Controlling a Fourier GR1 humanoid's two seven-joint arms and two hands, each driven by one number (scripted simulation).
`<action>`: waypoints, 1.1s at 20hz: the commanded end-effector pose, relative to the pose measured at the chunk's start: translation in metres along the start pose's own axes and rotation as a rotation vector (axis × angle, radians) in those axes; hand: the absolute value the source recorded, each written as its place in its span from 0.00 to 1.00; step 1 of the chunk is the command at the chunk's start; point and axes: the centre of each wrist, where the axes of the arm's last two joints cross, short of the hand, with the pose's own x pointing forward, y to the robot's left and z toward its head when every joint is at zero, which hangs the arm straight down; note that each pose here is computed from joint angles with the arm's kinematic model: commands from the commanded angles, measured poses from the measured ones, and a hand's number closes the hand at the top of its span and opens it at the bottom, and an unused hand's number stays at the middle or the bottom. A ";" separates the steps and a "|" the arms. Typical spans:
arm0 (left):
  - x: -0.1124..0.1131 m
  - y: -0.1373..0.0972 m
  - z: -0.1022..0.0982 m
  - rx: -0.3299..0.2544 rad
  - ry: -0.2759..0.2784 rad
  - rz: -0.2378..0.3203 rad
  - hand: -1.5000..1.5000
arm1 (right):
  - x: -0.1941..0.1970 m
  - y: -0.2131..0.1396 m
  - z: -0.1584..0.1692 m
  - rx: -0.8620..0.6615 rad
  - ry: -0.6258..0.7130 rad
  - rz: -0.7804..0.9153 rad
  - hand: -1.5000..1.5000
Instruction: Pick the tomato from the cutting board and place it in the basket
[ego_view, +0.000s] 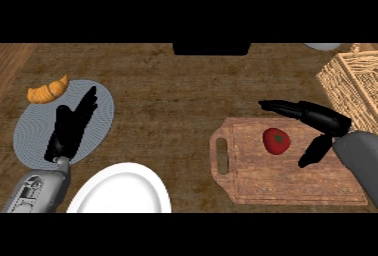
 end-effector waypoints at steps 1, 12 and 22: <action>-0.004 -0.002 0.001 0.007 -0.001 -0.009 0.50 | -0.014 0.012 0.013 0.047 -0.026 -0.058 0.00; 0.005 0.000 0.004 -0.006 0.004 0.010 0.50 | -0.007 0.020 -0.016 0.088 -0.041 -0.005 1.00; 0.002 0.001 -0.002 -0.003 0.018 0.024 0.50 | -0.001 0.032 -0.019 -0.032 0.043 0.224 1.00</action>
